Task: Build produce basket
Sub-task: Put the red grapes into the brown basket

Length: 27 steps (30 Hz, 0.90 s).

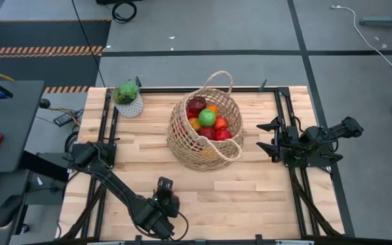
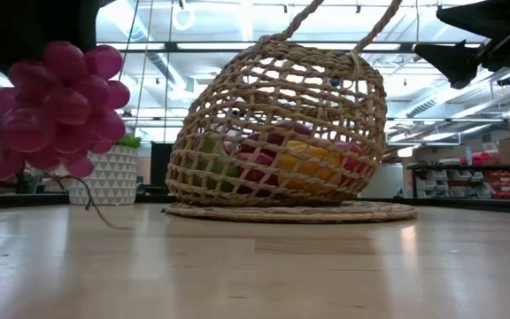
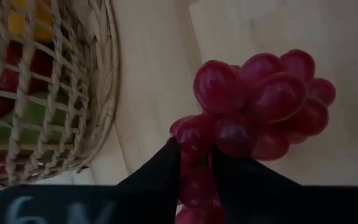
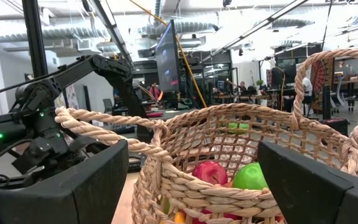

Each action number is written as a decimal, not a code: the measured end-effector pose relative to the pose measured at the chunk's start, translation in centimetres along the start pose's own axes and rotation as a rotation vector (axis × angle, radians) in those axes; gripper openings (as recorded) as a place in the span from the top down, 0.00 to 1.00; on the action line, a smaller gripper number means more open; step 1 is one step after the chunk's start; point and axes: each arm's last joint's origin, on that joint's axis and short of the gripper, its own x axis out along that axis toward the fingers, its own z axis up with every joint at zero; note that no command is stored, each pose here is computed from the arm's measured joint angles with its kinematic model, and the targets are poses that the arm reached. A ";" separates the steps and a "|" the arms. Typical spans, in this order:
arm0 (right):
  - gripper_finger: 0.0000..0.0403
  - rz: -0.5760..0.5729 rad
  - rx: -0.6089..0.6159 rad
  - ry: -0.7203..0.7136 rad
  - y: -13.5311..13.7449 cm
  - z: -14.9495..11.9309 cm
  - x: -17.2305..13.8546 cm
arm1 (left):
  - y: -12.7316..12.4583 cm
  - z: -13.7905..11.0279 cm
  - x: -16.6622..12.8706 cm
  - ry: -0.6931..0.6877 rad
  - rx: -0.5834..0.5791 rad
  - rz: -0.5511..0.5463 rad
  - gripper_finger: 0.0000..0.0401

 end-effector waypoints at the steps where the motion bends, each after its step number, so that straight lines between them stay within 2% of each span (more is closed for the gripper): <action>1: 0.11 0.000 0.000 0.000 0.0 0.0 0.0 | 0.0 0.0 0.0 -0.003 0.007 0.007 0.78; 13: 0.11 0.000 0.000 0.000 0.0 0.0 0.0 | 1.4 -1.4 -0.4 0.058 0.145 0.265 0.80; 19: 0.11 0.000 0.000 0.000 0.0 0.0 0.0 | 3.1 -2.1 -2.4 0.020 0.191 0.362 0.80; 22: 0.11 0.000 0.000 0.000 0.0 0.0 0.0 | 4.7 -2.5 -4.5 -0.044 0.158 0.381 0.80; 27: 0.11 0.000 0.000 0.000 0.0 0.0 0.0 | 8.6 -3.9 -8.7 -0.176 0.017 0.358 0.80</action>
